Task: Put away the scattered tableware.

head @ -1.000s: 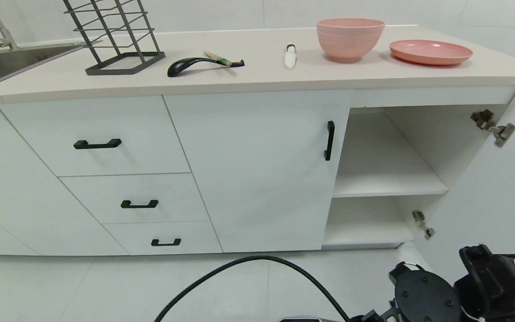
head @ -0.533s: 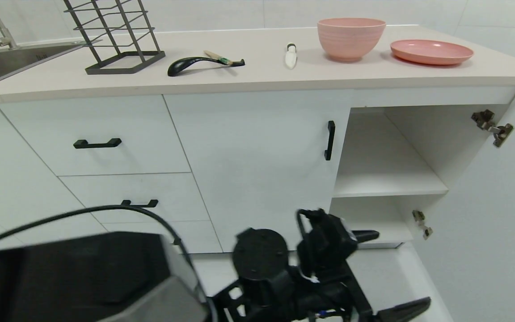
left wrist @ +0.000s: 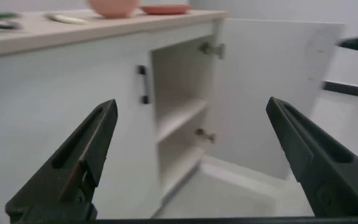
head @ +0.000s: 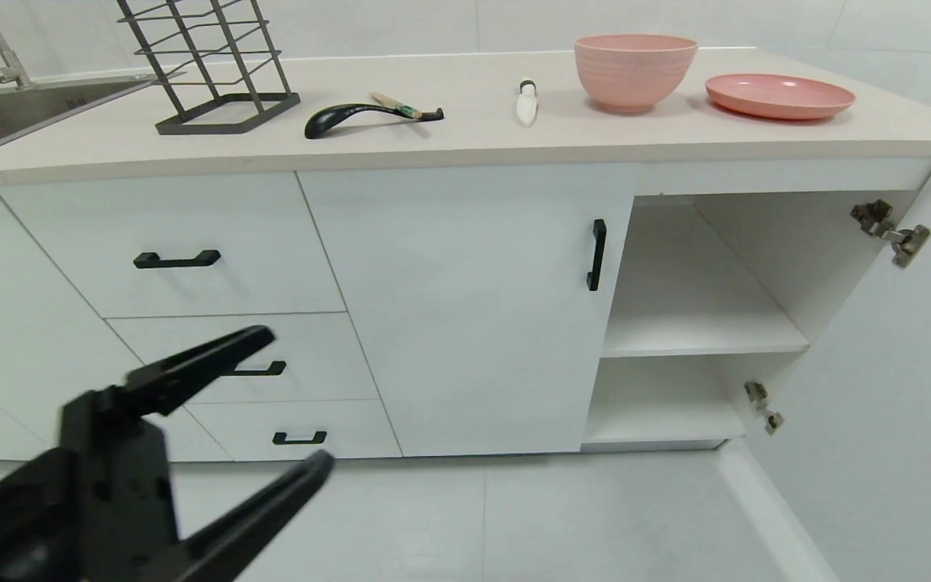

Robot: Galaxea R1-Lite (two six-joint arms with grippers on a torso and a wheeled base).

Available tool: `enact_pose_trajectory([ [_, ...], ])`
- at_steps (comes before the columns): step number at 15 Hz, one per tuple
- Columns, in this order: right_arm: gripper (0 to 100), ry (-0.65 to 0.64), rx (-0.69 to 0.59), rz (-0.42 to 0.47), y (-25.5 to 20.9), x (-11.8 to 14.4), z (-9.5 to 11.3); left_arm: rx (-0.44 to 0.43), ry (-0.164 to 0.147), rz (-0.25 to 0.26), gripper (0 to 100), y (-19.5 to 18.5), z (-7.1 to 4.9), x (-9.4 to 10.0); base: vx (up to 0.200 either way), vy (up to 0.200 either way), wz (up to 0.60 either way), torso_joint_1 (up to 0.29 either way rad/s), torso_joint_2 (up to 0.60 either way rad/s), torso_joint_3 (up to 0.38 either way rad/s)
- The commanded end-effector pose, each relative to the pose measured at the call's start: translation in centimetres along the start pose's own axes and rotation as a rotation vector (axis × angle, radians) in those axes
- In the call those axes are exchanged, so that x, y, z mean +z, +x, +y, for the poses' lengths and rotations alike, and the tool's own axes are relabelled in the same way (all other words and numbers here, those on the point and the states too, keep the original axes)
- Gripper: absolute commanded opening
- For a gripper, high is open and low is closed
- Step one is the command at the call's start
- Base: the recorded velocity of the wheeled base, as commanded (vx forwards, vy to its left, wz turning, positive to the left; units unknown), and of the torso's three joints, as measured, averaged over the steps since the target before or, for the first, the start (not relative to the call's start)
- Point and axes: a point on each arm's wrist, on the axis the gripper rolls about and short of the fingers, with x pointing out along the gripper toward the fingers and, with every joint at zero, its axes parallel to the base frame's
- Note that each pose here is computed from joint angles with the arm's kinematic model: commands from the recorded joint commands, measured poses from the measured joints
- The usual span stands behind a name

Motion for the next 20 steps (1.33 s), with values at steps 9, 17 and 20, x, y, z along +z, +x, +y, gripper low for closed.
enact_pose_trajectory([
  [9,100,0.413,-0.589,0.37,-4.3,-5.2,3.2,0.565,-0.051,0.292,100,-15.5,-7.0,-4.5,0.0,0.0,0.0,0.0,0.0,0.0],
  [17,100,0.395,-0.633,0.383,-4.4,-5.2,3.1,0.918,0.099,0.362,100,-16.7,-7.3,-5.7,0.0,0.0,0.0,0.0,0.0,0.0],
  [20,100,0.397,-0.63,0.382,-4.4,-5.2,3.1,0.917,0.096,0.361,100,-16.7,-7.3,-5.7,0.0,0.0,0.0,0.0,0.0,0.0],
])
